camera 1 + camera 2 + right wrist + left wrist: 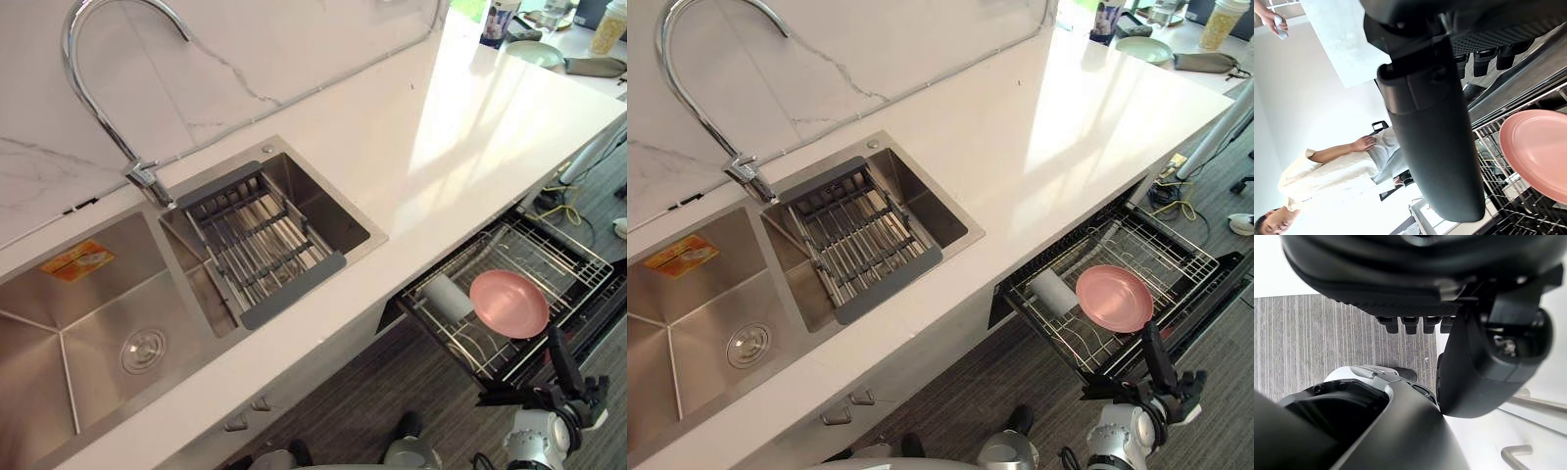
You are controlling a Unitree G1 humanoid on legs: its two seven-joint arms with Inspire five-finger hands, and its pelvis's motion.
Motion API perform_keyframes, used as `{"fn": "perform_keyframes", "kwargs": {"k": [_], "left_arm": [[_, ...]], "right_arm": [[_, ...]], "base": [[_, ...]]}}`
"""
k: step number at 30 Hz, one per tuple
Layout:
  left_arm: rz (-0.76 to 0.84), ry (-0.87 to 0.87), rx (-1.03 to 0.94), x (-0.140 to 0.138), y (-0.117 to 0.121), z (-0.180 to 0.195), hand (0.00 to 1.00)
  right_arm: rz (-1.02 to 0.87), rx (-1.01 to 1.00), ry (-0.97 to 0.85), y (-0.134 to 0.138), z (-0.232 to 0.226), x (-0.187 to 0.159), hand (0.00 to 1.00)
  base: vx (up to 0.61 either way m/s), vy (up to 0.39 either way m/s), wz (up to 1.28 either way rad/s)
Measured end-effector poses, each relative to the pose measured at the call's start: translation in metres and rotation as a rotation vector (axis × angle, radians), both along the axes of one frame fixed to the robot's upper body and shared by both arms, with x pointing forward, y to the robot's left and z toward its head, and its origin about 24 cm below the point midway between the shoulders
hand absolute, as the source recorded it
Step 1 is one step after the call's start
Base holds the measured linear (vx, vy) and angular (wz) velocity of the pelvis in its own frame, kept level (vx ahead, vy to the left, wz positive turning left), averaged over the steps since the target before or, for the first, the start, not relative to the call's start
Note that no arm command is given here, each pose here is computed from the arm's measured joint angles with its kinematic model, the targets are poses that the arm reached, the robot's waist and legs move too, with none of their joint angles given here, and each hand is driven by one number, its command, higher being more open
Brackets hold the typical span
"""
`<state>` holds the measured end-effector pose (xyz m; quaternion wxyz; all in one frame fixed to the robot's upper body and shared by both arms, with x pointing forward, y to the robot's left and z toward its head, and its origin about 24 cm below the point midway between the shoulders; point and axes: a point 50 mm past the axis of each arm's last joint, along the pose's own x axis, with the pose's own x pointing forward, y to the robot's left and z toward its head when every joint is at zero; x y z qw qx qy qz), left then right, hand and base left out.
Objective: Walk over to the sink, pick up the cup, carry it to the dishwasher, place the cup inside the dishwasher, then close the dishwasher door
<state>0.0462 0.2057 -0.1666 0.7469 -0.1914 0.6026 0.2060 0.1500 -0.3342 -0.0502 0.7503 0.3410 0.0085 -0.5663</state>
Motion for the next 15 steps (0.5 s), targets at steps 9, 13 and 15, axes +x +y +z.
{"fn": "perform_keyframes", "kwargs": {"k": [9,13,15], "left_arm": [[-0.023,0.000,0.000,-0.001,0.000,0.000,1.00],[-0.042,-0.008,0.010,-0.001,0.000,0.000,1.00],[-0.053,-0.009,0.013,-0.001,-0.001,-0.001,1.00]], "right_arm": [[0.028,0.091,-0.161,0.004,-0.004,0.005,1.00],[0.039,0.127,-0.199,0.001,-0.006,0.010,1.00],[0.060,0.137,-0.217,0.001,-0.006,0.013,1.00]], "base": [[-0.02,0.003,0.11],[-0.03,0.014,0.12],[-0.02,0.018,0.13]]}}
